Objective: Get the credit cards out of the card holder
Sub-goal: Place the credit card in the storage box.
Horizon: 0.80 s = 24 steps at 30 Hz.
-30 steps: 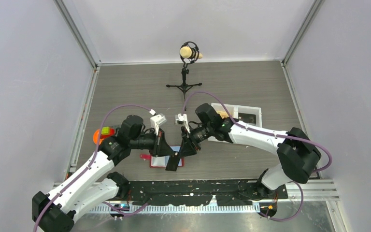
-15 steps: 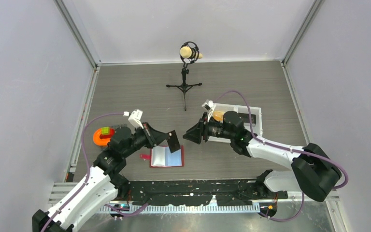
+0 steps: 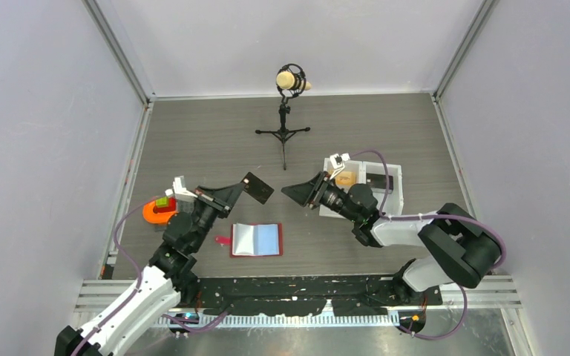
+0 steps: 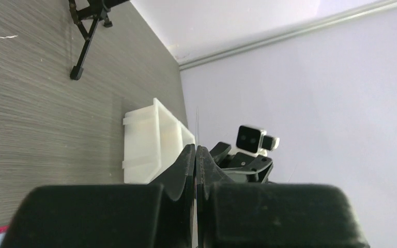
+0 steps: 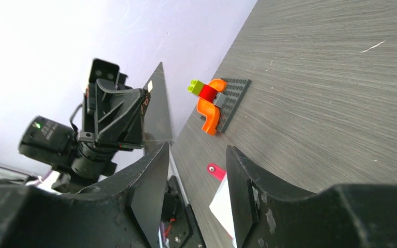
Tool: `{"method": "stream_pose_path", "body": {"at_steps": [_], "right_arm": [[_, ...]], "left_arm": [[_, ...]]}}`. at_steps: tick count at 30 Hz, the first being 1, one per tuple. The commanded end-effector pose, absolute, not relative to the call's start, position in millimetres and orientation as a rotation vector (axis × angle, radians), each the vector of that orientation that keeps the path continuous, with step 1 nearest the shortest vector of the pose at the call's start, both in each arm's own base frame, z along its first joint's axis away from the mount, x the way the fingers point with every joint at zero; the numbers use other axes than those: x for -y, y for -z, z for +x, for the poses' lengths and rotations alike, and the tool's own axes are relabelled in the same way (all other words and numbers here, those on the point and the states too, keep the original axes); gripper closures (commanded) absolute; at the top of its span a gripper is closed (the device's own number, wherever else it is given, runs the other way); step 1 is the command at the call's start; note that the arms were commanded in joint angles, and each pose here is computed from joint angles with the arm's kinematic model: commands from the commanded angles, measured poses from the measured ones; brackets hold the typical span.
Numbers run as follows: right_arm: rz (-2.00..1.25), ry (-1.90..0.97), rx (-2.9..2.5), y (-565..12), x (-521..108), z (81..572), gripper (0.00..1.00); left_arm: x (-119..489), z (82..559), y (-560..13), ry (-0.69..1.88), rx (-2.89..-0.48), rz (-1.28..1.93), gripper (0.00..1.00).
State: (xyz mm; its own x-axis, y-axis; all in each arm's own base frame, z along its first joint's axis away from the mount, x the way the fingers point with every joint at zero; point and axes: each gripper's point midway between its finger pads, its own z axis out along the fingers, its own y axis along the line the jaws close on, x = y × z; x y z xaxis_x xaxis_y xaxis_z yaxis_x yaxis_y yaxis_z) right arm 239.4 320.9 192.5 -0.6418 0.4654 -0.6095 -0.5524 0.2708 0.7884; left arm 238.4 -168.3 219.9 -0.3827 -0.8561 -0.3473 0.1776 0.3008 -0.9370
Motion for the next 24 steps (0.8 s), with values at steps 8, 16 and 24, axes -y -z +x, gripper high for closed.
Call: {"method": "stream_pose_path", "body": {"at_steps": [8,16,24], "right_arm": [[0.059,-1.655,-1.497,-241.8,-347.0,246.8,0.55],[0.054,-1.708,-1.487,-245.4,-369.5,241.5,0.59],[0.035,-1.708,-1.495,-245.7,-382.6,238.5,0.66]], "left_arm": [[144.9,250.5,-248.7,1.355,-1.298,-0.809,1.00],[141.9,249.9,-242.1,1.343,-1.296,-0.819,1.00],[138.1,249.4,-236.5,1.338,-1.290,-0.845,1.00]]}}
